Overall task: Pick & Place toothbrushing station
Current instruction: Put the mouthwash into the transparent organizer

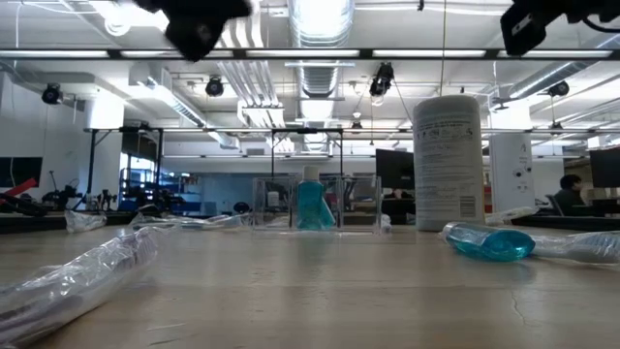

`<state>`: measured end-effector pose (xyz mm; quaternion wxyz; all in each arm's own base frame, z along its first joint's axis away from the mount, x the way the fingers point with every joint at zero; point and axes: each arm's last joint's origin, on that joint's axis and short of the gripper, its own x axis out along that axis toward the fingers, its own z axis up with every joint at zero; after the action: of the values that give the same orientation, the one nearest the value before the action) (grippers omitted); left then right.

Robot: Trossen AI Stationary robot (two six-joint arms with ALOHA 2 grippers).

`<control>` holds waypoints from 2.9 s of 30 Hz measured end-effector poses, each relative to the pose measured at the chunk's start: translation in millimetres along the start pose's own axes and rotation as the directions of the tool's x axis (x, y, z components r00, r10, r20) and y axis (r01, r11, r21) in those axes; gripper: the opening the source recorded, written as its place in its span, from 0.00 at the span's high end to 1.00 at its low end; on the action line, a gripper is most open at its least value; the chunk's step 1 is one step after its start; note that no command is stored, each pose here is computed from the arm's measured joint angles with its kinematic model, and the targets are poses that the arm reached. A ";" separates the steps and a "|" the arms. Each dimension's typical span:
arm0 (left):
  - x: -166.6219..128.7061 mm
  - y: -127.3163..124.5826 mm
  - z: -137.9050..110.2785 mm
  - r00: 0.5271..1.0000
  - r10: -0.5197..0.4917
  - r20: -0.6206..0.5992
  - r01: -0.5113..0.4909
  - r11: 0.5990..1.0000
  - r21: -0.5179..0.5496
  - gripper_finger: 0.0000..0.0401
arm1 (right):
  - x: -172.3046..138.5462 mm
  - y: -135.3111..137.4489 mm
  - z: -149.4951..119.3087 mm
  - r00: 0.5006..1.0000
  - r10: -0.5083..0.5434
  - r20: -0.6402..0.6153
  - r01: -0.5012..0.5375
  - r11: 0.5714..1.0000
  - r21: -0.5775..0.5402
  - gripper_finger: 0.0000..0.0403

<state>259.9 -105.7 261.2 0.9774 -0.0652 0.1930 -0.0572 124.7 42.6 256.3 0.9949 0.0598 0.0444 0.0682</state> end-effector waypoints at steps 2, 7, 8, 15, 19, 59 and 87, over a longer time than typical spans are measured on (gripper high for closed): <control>21.9 -7.3 5.5 0.994 0.025 -0.108 -0.021 0.999 0.041 0.87 | 1.7 -0.3 -4.9 1.000 -0.003 -0.021 0.004 0.999 0.049 0.98; 49.0 -17.0 32.0 0.978 0.166 -0.126 -0.147 0.978 0.149 0.83 | 8.6 -0.5 -19.2 0.993 -0.014 -0.115 0.029 0.991 0.132 0.98; 49.2 -17.8 36.9 0.979 0.176 -0.106 -0.157 0.974 0.164 0.83 | 10.0 -0.4 -21.1 0.992 -0.017 -0.128 0.035 0.989 0.143 0.98; 12.2 -8.7 46.1 0.982 0.186 -0.027 -0.180 0.971 0.158 0.87 | 17.0 2.4 -28.4 0.978 0.005 -0.208 0.030 0.986 0.165 0.98; -23.6 4.6 32.1 0.981 0.195 0.017 -0.196 0.976 0.094 0.91 | 24.5 7.8 -24.1 0.970 0.043 -0.241 0.005 0.981 0.195 0.98; -108.6 42.5 -63.9 0.990 -0.119 0.079 0.114 0.991 0.067 0.94 | 213.1 81.3 -55.3 0.343 -0.344 -0.874 0.811 0.578 0.091 0.98; -109.0 42.2 -68.5 0.987 -0.157 0.023 0.155 0.985 0.074 0.94 | 212.9 31.4 -86.8 0.268 -0.331 -0.905 0.854 0.516 0.064 0.98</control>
<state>137.0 -56.4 232.3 0.9743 -0.0458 0.1708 -0.1395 322.3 113.4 157.3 0.7287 0.2818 0.5287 -0.3319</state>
